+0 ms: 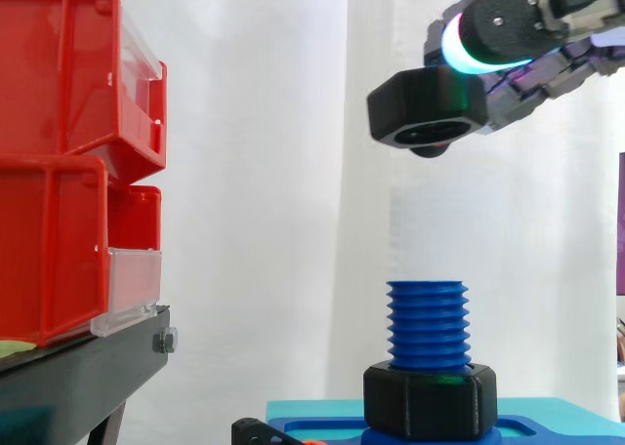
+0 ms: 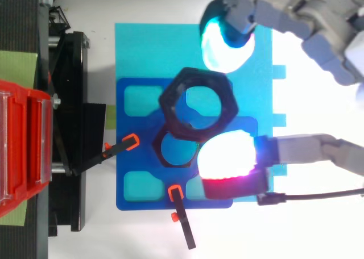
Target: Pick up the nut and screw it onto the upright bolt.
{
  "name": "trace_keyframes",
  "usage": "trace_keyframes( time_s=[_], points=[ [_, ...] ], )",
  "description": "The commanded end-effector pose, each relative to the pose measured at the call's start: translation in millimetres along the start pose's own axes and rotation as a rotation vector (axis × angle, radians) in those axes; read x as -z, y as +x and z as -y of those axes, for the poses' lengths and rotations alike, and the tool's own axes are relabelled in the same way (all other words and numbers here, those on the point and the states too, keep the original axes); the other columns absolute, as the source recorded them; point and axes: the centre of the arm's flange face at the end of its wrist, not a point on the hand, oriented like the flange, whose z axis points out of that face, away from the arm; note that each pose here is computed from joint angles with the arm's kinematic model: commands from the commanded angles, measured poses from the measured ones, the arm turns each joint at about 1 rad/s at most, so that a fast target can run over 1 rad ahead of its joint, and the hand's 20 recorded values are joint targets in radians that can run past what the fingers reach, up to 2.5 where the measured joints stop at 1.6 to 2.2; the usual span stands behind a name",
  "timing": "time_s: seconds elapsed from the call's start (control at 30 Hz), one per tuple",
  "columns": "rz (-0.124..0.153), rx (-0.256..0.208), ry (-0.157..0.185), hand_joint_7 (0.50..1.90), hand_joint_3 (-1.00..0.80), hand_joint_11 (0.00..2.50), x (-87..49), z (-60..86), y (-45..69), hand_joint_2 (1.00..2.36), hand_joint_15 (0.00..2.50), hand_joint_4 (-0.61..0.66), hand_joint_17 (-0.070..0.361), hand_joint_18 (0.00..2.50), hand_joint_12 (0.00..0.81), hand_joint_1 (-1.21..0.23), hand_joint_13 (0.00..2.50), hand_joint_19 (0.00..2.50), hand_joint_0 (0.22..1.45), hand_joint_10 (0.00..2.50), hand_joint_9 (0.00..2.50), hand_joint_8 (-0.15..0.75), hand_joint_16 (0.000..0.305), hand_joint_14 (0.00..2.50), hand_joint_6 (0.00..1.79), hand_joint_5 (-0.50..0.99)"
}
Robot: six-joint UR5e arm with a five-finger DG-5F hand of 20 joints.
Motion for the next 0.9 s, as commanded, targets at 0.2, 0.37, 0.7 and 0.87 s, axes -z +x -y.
trace_keyframes(
  time_s=[0.2,0.37,0.7,0.87],
  points=[
    [-0.022,0.016,-0.033,1.23,-0.47,0.26,-7.7,-0.8,37.9,1.0,0.0,0.3,0.097,0.41,0.342,-0.64,0.43,0.01,0.52,0.01,0.46,0.3,0.043,0.0,0.59,-0.19],
    [-0.051,0.044,-0.036,1.23,-0.47,0.27,-2.1,-1.8,41.1,1.0,0.0,0.3,0.097,0.41,0.342,-0.64,0.43,0.01,0.52,0.01,0.46,0.301,0.043,0.0,0.59,-0.19],
    [-0.066,0.052,-0.041,1.23,-0.47,0.26,2.5,-4.9,45.0,1.0,0.0,0.3,0.097,0.41,0.342,-0.64,0.43,0.01,0.52,0.01,0.46,0.302,0.043,0.0,0.58,-0.19],
    [-0.078,0.06,-0.041,1.23,-0.47,0.26,4.3,-4.4,45.9,1.0,0.0,0.3,0.096,0.41,0.341,-0.64,0.43,0.01,0.52,0.01,0.46,0.301,0.043,0.0,0.58,-0.19]
  ],
)
